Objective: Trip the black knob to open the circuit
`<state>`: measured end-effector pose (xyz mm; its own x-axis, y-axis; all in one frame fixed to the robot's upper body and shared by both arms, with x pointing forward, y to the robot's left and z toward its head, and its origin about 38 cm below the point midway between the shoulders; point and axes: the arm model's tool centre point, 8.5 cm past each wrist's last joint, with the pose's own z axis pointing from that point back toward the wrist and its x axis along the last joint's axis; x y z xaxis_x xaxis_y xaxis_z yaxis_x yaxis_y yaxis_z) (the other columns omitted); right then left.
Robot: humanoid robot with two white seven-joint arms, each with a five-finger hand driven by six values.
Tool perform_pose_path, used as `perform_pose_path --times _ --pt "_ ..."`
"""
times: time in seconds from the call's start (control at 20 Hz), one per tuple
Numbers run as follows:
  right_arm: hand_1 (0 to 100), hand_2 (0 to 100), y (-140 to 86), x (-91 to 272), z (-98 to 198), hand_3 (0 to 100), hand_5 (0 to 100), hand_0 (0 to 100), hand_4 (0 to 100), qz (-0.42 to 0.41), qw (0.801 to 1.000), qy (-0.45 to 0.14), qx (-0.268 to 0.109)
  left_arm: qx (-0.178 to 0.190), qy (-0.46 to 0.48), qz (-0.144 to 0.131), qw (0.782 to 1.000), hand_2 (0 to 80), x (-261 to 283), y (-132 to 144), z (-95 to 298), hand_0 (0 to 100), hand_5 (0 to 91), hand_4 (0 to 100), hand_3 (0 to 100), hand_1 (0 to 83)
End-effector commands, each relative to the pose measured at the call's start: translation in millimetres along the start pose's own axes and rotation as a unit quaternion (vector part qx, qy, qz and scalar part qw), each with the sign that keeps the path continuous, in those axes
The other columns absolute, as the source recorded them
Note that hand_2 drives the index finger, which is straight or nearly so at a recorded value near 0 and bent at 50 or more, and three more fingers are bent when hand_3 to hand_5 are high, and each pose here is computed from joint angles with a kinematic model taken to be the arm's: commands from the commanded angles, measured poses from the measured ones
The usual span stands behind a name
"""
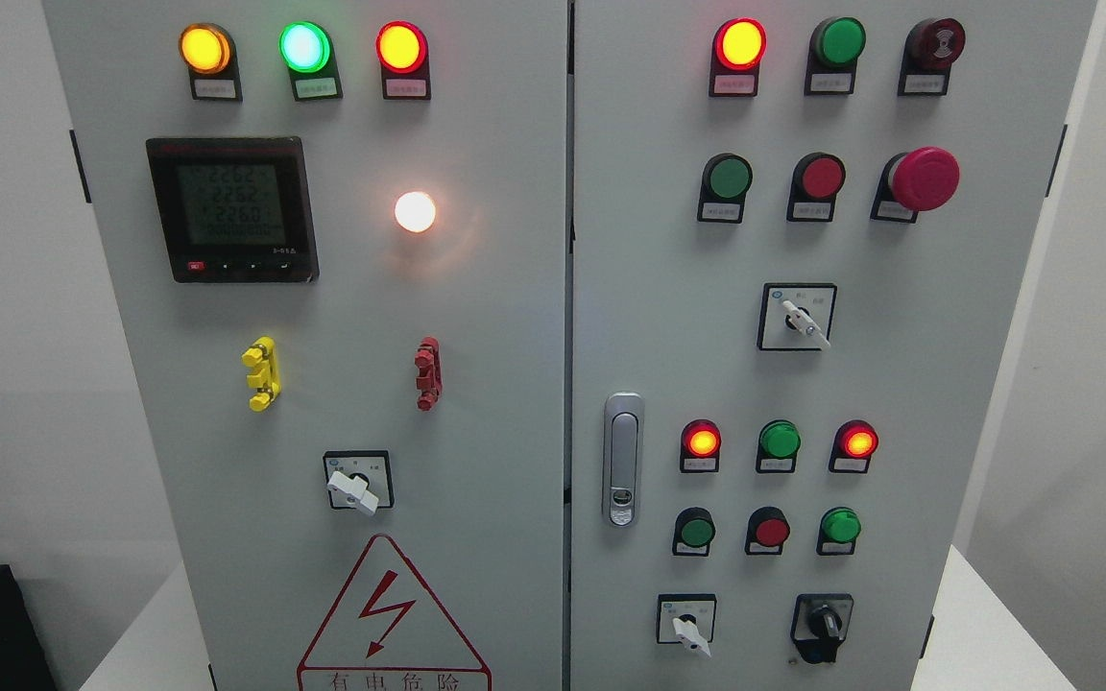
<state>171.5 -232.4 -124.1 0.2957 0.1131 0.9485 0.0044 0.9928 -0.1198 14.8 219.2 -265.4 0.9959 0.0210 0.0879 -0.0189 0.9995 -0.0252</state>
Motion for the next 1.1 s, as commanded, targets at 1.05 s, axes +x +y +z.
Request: perform_pose_path --times 1.05 --pt "88 0 -16 162 -36 100 91 75 100 -0.050 0.981 -0.184 -0.047 0.000 0.001 0.002 1.000 0.0 0 0 0 12 0.0 0 0 38.9"
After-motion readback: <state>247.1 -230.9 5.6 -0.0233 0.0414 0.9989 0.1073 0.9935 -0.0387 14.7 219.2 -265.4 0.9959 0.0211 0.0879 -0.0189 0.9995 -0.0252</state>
